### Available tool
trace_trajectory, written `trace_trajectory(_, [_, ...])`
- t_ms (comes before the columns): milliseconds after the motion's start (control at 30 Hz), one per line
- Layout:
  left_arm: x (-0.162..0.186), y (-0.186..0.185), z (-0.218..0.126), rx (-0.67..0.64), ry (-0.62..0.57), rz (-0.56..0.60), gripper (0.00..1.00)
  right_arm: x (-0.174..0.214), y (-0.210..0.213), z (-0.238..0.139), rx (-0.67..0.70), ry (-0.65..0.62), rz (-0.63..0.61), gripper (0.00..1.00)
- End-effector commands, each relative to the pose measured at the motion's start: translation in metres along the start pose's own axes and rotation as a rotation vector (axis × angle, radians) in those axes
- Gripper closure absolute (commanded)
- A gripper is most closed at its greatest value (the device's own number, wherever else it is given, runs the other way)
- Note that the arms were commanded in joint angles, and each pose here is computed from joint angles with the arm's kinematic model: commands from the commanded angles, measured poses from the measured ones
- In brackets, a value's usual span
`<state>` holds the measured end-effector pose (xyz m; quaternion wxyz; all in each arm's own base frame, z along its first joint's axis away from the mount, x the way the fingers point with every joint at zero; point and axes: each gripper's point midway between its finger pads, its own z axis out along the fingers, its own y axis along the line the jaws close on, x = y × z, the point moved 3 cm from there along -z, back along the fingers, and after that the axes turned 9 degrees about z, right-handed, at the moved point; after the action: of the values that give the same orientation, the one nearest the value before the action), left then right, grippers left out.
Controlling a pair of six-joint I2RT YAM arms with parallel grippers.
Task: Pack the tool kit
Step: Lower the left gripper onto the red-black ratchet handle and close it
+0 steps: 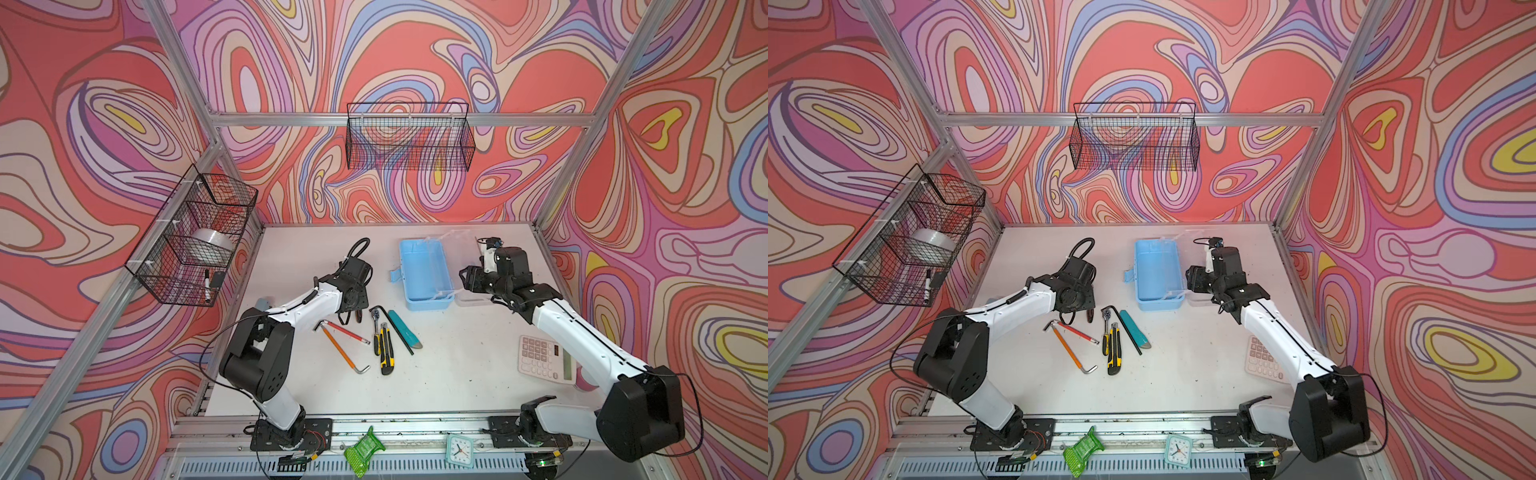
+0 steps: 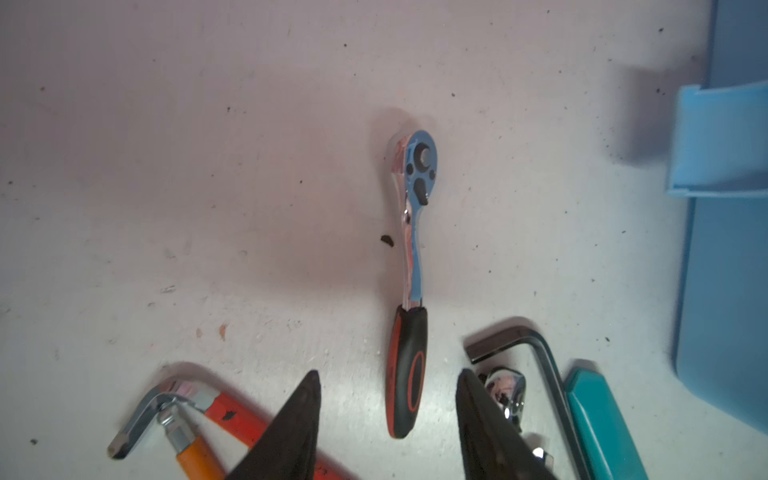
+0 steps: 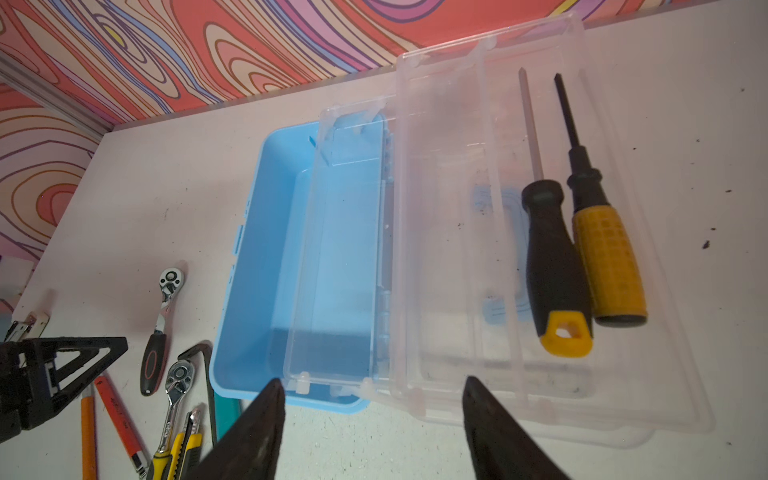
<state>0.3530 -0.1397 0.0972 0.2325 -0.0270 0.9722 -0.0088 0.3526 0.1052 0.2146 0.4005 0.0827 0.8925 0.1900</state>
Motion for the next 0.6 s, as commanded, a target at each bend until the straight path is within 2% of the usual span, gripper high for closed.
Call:
trace_trajectory(0, [-0.008,-0.004,0.013,0.025,0.027,0.007,0.51,0.005,-0.006,-0.002,0.037,0.004,-0.014,0.3])
trace_trajectory(200, [-0.012,-0.005,0.033,0.035,0.069,-0.016,0.59,0.003,-0.01,-0.003,0.073,0.001,-0.038,0.29])
trace_trajectory(567, [-0.013,-0.013,0.048,0.053,0.096,-0.012,0.76,0.006,-0.015,0.001,0.099,0.02,-0.056,0.29])
